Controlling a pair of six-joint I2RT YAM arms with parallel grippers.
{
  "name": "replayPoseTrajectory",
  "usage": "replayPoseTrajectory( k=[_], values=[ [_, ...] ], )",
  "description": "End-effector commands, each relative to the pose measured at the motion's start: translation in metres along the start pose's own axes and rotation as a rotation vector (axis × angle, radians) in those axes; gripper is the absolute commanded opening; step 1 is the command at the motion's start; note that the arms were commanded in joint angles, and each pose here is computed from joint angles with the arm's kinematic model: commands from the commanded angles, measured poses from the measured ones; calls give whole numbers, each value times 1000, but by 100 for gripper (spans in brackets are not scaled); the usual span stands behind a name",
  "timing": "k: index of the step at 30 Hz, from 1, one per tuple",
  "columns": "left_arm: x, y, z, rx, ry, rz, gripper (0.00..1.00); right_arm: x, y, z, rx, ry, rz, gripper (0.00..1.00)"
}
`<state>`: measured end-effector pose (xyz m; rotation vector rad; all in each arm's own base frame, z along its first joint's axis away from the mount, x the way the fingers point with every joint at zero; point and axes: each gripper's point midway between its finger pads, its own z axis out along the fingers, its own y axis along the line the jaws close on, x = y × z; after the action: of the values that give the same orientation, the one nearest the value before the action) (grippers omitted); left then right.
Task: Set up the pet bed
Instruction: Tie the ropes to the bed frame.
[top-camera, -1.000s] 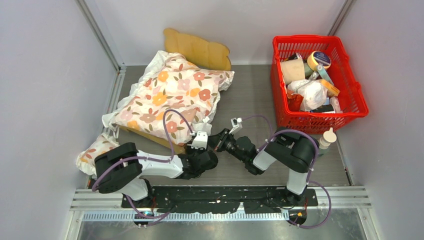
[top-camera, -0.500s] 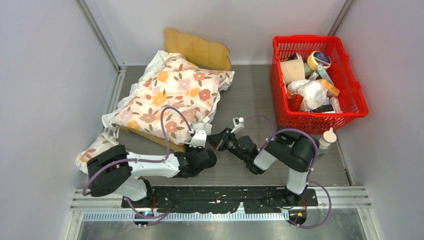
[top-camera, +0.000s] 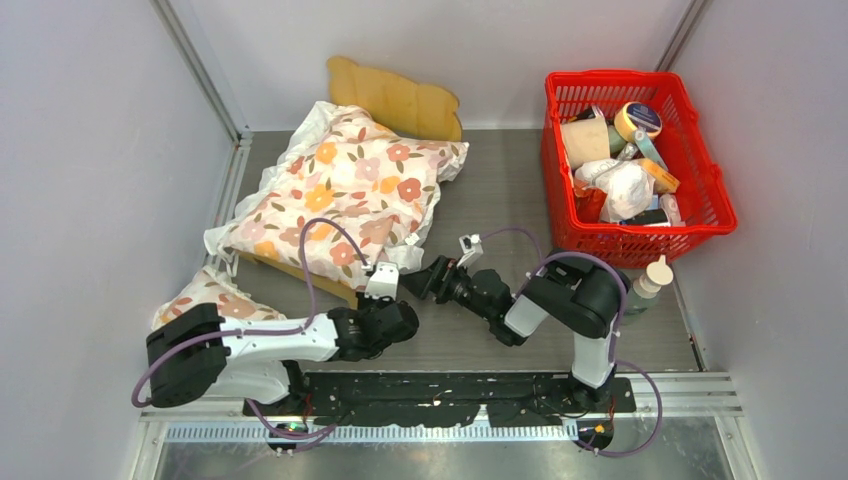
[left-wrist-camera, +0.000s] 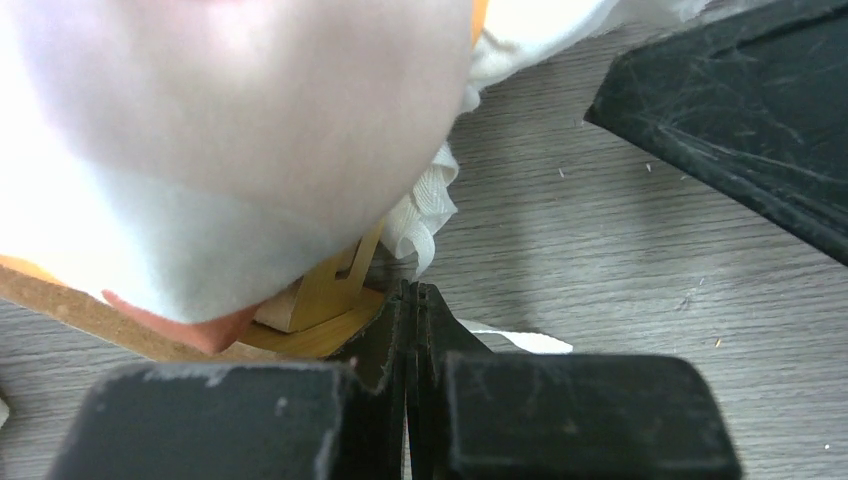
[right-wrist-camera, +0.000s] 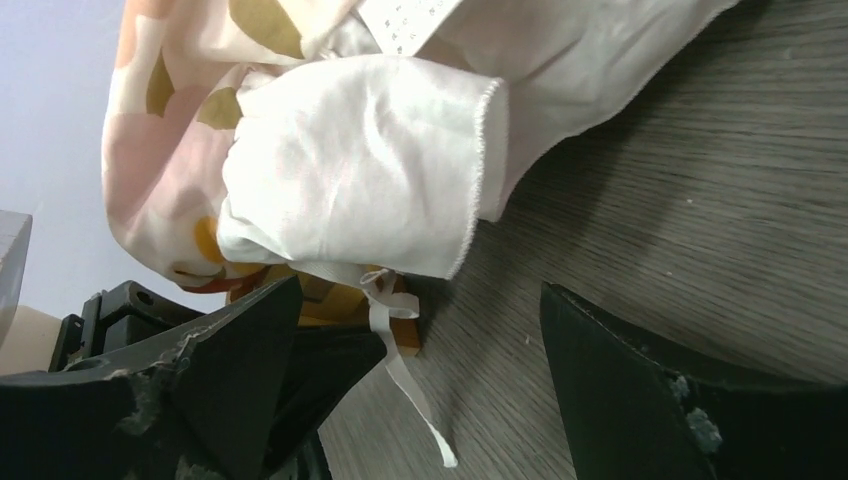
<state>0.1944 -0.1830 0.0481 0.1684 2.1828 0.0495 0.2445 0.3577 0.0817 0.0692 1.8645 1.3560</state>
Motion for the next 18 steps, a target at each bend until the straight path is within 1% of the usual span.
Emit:
replayPoseTrajectory(
  k=[1, 5, 7, 10, 12, 15, 16, 18],
  values=[
    [-3, 7, -2, -18, -20, -26, 0, -2, 19, 8, -97, 0, -39, 95],
    [-4, 9, -3, -24, -25, -26, 0, -4, 20, 6, -136, -39, 34, 95],
    [-5, 9, -4, -22, -27, -30, 0, -2, 17, 6, -137, -34, 72, 95],
    [-4, 11, -4, -23, -32, -38, 0, -1, 18, 6, -147, -28, 54, 95],
    [-4, 11, -4, -22, -35, -41, 0, -3, 22, 7, -168, -21, 37, 98],
    [-4, 11, -4, -22, -34, -41, 0, -1, 24, 11, -180, -5, 70, 80],
    [-4, 11, -4, -21, -34, -42, 0, 1, 24, 14, -178, 4, 110, 79],
    [-4, 11, -4, -20, -34, -43, 0, 4, 22, 18, -173, 13, 170, 74]
  ],
)
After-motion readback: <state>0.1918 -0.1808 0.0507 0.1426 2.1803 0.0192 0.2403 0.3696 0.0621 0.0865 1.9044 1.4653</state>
